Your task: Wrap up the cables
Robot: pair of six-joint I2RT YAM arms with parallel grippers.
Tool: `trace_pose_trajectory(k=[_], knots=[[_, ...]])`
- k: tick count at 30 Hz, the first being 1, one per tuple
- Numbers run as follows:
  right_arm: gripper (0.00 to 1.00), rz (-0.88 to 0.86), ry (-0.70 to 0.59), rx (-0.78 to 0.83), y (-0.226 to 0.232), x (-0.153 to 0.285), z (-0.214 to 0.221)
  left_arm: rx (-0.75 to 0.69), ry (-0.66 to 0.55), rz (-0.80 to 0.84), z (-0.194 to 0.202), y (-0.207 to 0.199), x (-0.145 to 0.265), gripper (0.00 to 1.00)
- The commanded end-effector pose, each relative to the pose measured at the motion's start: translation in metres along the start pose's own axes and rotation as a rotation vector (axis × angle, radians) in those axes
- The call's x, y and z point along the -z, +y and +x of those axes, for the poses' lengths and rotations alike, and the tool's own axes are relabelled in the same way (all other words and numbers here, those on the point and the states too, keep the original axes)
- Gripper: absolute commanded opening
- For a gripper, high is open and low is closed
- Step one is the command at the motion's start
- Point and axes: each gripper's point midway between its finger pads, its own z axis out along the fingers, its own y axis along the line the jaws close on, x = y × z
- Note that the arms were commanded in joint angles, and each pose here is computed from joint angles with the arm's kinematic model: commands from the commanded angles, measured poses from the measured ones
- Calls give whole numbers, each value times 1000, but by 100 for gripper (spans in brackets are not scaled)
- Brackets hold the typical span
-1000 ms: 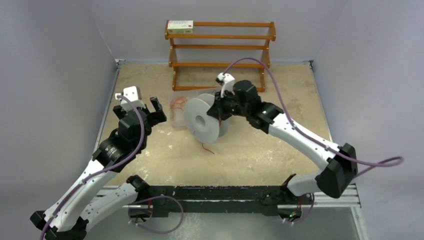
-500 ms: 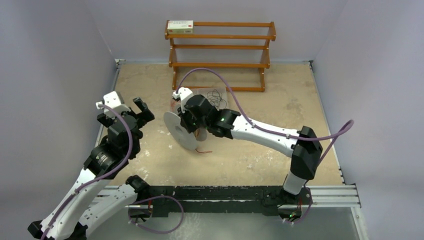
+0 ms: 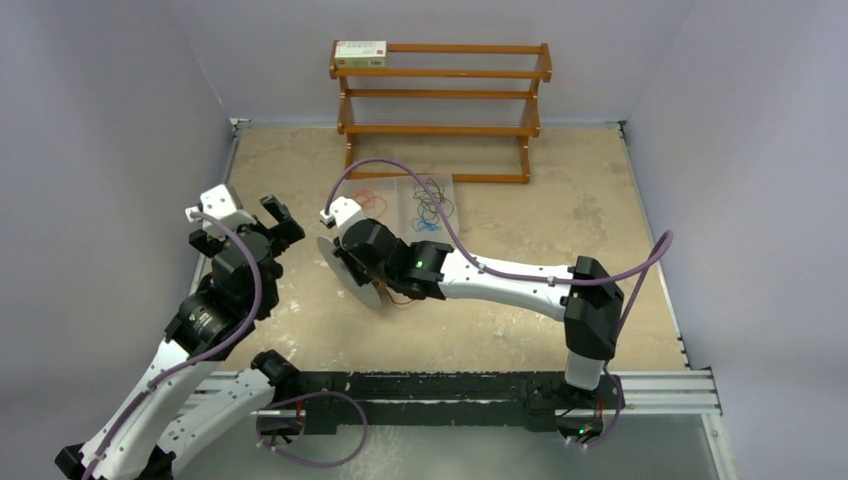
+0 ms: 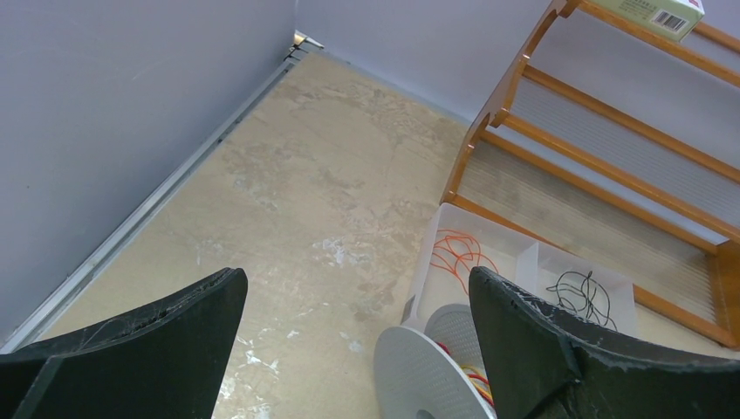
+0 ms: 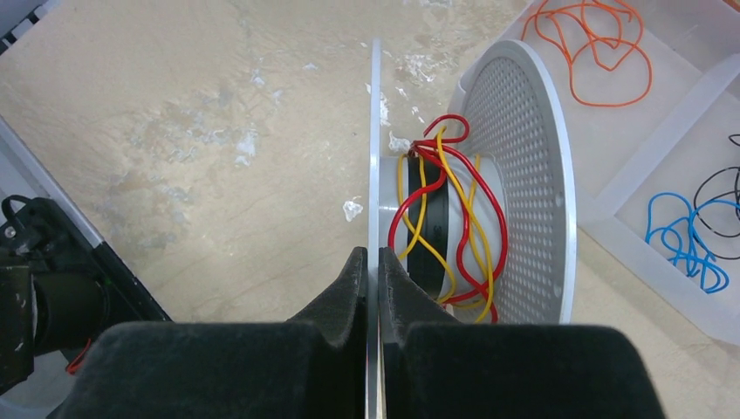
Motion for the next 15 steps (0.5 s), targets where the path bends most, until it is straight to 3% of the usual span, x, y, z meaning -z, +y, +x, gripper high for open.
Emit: trace_pose_trajectory(k=[1, 8, 15], knots=[[4, 32, -194, -62, 8, 13, -58, 23, -3, 0, -2, -3, -2, 99], [39, 46, -203, -62, 11, 21, -60, 3, 35, 58, 7, -18, -4, 99], [48, 54, -271, -104, 0, 63, -83, 48, 89, 110, 19, -29, -1, 99]])
